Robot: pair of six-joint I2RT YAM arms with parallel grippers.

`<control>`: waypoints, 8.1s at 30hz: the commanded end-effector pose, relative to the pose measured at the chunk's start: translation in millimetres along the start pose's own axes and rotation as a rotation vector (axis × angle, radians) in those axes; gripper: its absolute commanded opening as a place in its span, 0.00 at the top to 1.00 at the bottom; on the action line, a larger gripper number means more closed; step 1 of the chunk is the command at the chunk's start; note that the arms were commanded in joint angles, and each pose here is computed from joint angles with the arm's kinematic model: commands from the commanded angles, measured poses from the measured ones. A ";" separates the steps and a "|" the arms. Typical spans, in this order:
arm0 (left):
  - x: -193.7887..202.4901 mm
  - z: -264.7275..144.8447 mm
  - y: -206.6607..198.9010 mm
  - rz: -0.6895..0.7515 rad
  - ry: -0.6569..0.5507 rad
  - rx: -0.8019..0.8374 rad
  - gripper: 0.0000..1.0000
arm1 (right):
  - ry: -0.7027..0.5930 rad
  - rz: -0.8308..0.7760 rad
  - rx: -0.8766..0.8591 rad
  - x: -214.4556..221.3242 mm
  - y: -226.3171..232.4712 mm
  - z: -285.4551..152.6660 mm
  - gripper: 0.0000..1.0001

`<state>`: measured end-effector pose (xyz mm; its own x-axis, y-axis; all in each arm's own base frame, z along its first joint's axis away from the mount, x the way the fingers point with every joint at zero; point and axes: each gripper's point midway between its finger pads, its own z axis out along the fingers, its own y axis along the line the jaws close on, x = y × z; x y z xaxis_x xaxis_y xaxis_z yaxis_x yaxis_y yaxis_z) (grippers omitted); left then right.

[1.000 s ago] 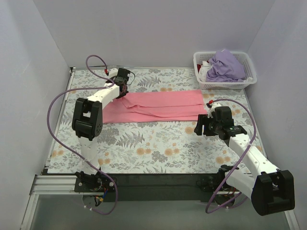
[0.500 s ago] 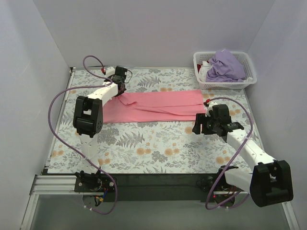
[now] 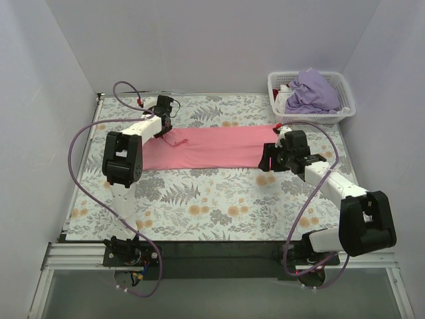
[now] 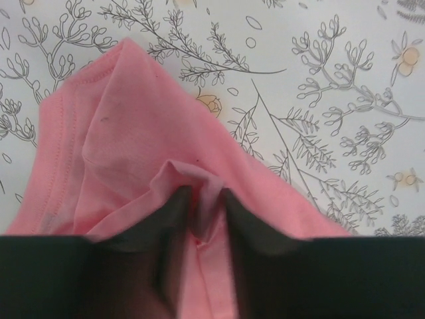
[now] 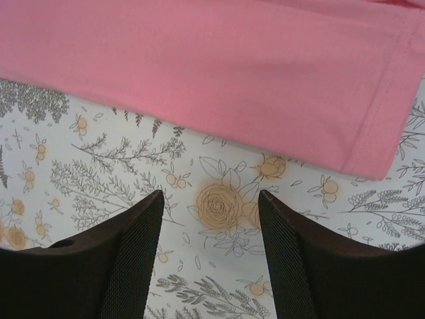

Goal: Fold and stack the t-shirts
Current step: Fold the tshirt

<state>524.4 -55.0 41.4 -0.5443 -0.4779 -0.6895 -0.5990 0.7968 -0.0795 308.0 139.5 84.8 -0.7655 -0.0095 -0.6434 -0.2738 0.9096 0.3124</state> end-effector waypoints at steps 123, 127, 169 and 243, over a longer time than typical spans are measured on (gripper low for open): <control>133.1 -128.4 149.1 -0.065 0.341 0.188 0.61 | -0.111 -0.935 -0.418 -50.0 294.8 155.2 0.99; 132.9 -127.7 149.3 -0.064 0.340 0.185 0.61 | -0.130 -0.841 -0.362 -64.2 275.8 161.7 0.99; 35.4 -40.7 22.5 0.127 0.228 0.347 0.55 | 0.010 -0.535 -0.472 -37.4 233.9 201.8 0.99; 43.9 -112.4 71.6 0.117 0.112 0.434 1.00 | 0.065 -0.743 -0.536 -9.4 265.8 118.3 0.97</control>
<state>390.8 -63.9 70.6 -0.7072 -0.3951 -0.5863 -0.2576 0.9163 -0.3067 320.8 428.4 70.6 -0.3288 -0.5791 -0.7460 -0.9195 0.3764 0.1131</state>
